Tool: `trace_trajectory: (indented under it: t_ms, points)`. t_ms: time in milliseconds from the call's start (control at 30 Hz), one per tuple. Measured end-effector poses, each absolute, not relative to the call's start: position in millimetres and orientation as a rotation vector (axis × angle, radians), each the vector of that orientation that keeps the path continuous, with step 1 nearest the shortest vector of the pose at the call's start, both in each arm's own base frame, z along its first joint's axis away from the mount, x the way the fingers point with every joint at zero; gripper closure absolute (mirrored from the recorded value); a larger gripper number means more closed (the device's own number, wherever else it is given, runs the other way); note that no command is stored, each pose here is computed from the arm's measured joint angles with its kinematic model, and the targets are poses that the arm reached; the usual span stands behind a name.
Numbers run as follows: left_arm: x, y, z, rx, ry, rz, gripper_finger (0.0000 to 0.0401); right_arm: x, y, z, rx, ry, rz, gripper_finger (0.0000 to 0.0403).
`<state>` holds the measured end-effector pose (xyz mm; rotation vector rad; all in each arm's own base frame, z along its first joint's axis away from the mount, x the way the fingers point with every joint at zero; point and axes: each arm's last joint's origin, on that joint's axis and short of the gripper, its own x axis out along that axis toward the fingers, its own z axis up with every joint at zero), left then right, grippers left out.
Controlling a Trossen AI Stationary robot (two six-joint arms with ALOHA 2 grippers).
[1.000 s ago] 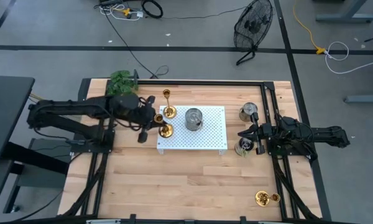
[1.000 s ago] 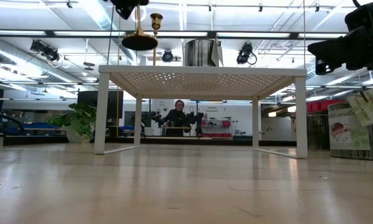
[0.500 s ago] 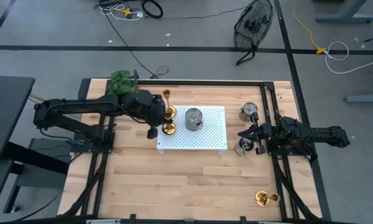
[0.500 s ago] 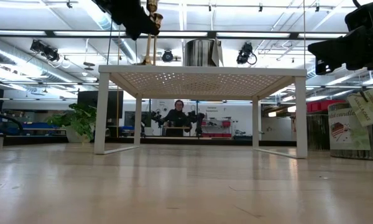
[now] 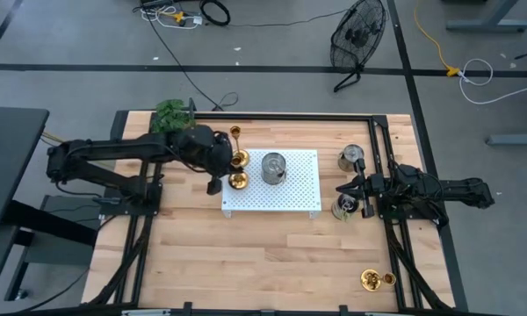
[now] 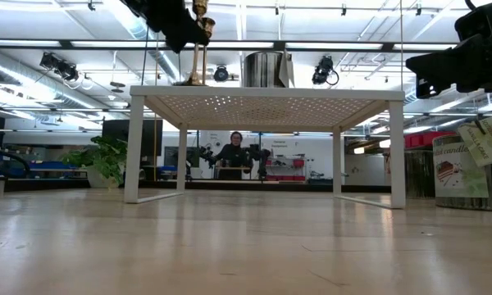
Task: Pick & Place candle stick holders
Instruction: Put the left golden candle holder on the shelf aligned with the other golden candle holder
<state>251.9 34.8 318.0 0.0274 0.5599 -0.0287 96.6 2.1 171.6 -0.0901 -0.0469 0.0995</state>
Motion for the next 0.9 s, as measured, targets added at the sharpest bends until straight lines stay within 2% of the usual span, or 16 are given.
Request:
trace_trajectory:
  t_ms: [367, 900]
  points:
    - [223.6, 30.6, 316.0, 0.029, 0.445, -0.010, 0.0378, 96.6, 2.2, 171.7, -0.091, -0.047, 0.100, 0.0382]
    - [231.1, 35.1, 308.4, 0.044, 0.470, 0.004, 0.0378, 96.6, 2.2, 171.6, -0.090, -0.047, 0.100, 0.0382]
